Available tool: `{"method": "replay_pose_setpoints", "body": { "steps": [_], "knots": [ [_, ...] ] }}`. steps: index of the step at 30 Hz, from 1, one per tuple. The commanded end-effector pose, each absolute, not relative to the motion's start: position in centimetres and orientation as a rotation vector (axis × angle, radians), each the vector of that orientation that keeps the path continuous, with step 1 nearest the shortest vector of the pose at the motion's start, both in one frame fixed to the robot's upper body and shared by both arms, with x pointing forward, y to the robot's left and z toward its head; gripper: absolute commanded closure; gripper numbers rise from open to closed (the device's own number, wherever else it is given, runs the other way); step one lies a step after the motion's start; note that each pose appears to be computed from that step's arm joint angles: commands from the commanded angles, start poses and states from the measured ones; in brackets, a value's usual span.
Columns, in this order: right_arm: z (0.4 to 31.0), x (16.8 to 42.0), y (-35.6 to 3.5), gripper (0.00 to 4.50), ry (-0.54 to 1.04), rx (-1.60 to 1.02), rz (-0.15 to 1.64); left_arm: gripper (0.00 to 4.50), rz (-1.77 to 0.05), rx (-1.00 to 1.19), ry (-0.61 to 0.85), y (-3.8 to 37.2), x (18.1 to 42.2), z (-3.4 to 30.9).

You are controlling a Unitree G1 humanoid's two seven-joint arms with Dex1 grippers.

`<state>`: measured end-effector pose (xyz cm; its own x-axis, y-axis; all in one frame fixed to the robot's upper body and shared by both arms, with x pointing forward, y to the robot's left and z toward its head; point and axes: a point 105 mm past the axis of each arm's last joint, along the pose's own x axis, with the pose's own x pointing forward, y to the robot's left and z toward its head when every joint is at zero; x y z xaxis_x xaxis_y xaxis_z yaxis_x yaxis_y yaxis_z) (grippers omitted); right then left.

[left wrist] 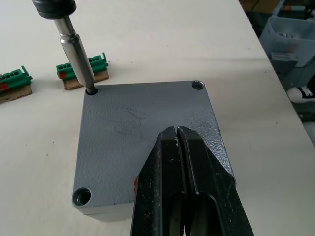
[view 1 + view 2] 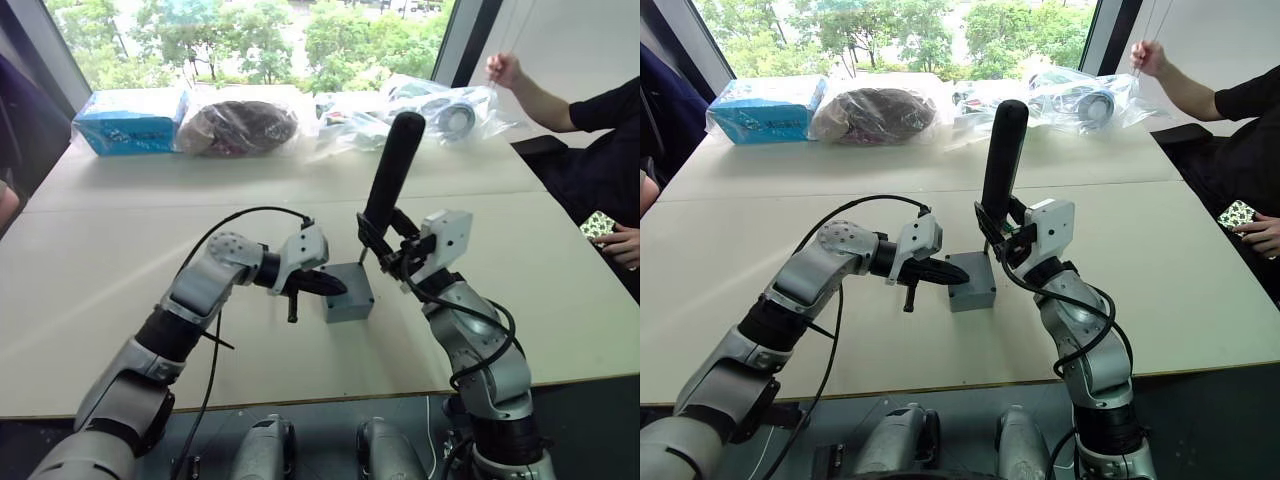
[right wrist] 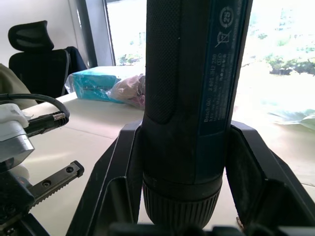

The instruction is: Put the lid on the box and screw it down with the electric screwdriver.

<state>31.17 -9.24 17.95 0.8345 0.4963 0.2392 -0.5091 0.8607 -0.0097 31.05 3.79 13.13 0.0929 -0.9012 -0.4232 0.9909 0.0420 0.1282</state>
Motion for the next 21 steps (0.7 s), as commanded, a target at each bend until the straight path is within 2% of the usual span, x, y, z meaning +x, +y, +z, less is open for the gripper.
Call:
{"method": "replay_pose_setpoints", "body": {
  "steps": [1, 10, 13, 17, 19, 21],
  "knots": [
    [14.2, 31.2, -8.9, 2.72, -0.066, 0.037, 0.560, 4.50, -1.459, 0.443, 0.291, 3.9, 30.9, 12.1],
    [14.3, 31.3, -9.3, 2.72, -0.064, 0.028, 0.564, 4.50, -1.454, 0.430, 0.294, 3.8, 30.9, 12.1],
    [15.7, 31.3, -9.6, 2.72, -0.115, 0.032, 0.555, 4.50, -1.454, 0.430, 0.298, 3.8, 30.9, 12.0],
    [20.0, 31.3, -10.1, 2.72, -0.237, 0.038, 0.552, 4.50, -1.454, 0.427, 0.301, 3.7, 30.9, 11.9],
    [24.3, 31.2, -11.2, 2.72, -0.328, 0.047, 0.543, 4.50, -1.451, 0.419, 0.306, 3.8, 30.9, 11.7],
    [27.4, 30.9, -12.2, 2.72, -0.372, 0.058, 0.536, 4.50, -1.448, 0.412, 0.305, 3.9, 30.8, 11.6]
  ]
}}
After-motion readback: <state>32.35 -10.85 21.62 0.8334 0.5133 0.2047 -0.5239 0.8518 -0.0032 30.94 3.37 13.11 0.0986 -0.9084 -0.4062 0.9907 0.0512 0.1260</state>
